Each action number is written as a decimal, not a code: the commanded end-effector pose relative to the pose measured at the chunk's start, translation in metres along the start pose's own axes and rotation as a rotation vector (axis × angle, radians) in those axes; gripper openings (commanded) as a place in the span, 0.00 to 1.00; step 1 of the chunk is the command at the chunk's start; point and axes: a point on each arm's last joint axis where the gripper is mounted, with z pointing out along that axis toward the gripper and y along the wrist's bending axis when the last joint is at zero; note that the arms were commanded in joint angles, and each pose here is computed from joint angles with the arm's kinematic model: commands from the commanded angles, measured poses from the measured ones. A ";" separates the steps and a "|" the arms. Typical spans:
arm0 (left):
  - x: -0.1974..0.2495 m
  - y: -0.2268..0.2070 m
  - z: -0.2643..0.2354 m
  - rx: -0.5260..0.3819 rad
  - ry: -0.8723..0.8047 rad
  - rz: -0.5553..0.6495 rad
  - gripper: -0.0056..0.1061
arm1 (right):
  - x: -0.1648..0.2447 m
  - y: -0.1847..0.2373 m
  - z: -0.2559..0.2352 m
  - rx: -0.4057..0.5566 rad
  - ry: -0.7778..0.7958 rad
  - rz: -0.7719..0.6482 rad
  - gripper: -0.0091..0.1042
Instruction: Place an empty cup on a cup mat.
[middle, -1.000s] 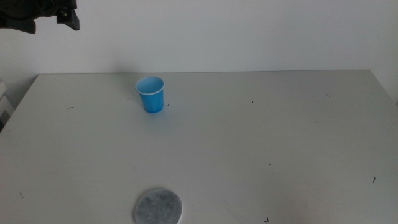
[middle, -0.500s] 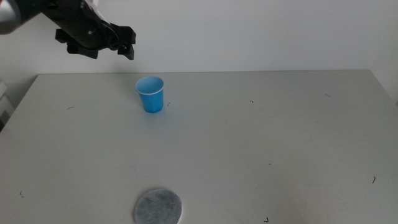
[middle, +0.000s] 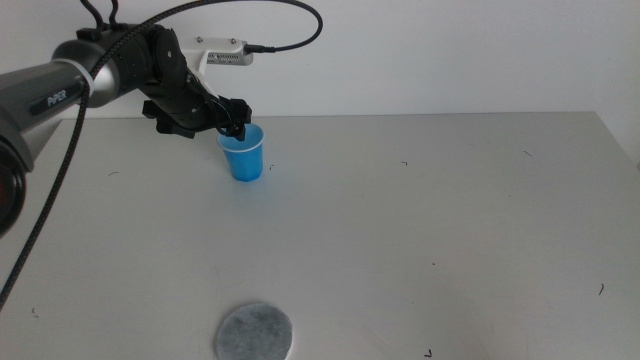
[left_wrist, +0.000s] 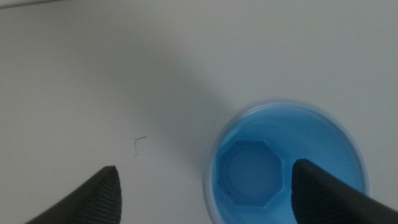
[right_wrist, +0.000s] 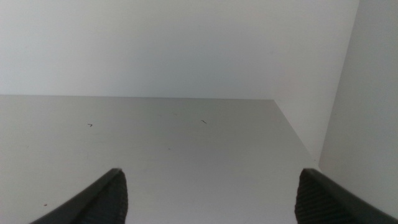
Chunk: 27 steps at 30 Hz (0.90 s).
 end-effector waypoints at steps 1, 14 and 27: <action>-0.023 -0.006 -0.026 0.018 -0.144 -0.004 0.99 | -0.011 0.000 -0.003 -0.001 -0.109 -0.019 0.91; -0.022 -0.006 -0.004 0.034 -0.191 -0.034 0.47 | -0.011 0.000 -0.003 -0.001 -0.109 -0.019 0.91; -0.028 -0.012 -0.030 0.082 -0.200 -0.086 0.05 | -0.011 0.000 -0.003 -0.001 -0.109 -0.019 0.91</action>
